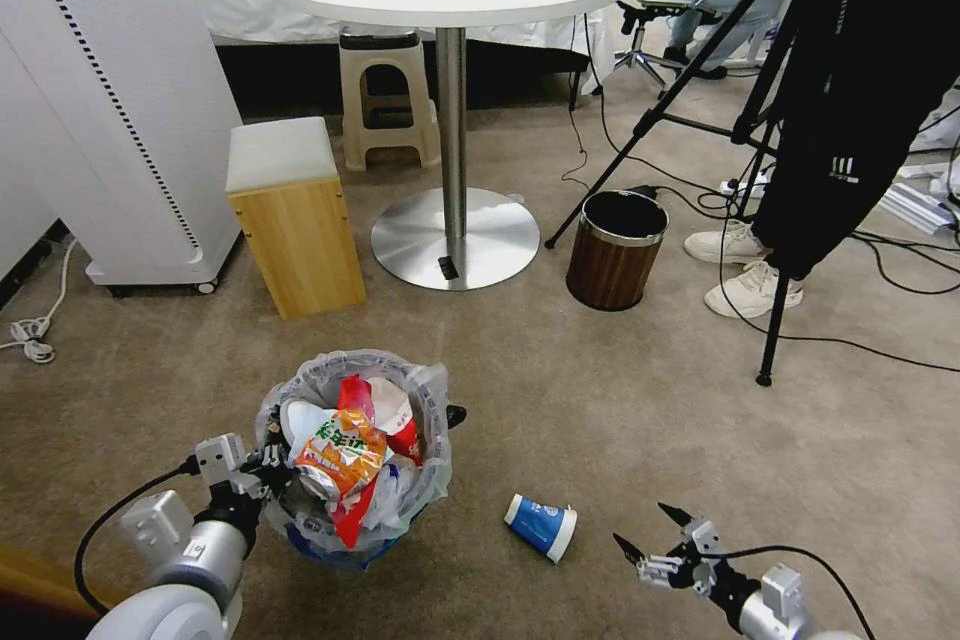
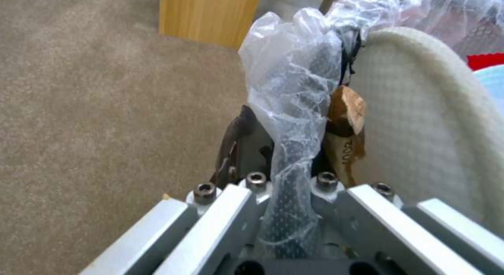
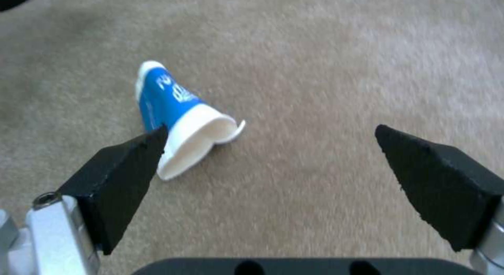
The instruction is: Pick up the trash bin and place the garbage on the floor into it.
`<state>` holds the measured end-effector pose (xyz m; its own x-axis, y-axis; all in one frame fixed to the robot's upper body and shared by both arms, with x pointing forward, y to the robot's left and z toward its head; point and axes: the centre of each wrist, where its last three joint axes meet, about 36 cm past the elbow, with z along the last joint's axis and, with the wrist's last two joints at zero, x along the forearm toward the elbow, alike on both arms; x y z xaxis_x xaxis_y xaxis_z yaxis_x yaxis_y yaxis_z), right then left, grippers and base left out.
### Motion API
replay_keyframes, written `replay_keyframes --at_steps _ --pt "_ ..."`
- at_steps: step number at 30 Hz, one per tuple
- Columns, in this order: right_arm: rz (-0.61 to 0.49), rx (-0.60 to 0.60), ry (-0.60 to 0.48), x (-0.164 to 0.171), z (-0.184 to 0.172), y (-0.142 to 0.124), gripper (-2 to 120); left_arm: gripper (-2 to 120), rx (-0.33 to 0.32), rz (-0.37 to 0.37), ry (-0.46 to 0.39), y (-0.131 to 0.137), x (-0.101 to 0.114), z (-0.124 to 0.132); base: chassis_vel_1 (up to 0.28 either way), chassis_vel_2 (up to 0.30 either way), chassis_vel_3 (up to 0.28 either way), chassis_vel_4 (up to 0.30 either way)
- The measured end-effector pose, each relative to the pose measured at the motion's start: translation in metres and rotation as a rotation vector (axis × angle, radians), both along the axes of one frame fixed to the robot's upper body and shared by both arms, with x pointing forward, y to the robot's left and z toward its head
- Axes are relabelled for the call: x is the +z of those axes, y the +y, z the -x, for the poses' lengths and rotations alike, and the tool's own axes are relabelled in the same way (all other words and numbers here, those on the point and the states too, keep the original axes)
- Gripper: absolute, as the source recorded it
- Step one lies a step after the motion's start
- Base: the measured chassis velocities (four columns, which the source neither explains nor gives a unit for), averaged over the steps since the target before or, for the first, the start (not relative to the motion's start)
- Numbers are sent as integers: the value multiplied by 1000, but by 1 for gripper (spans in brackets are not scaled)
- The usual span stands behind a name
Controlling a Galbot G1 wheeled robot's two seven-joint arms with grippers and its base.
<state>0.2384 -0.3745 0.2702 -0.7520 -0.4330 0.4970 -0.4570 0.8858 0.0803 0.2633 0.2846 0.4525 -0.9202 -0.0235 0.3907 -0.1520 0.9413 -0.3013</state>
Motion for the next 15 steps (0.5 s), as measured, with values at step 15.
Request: replay_keyframes --at_steps 15 --pt "-34 -44 103 -36 31 18 100 1 -11 2 -4 2 0 -3 0 0 0 0"
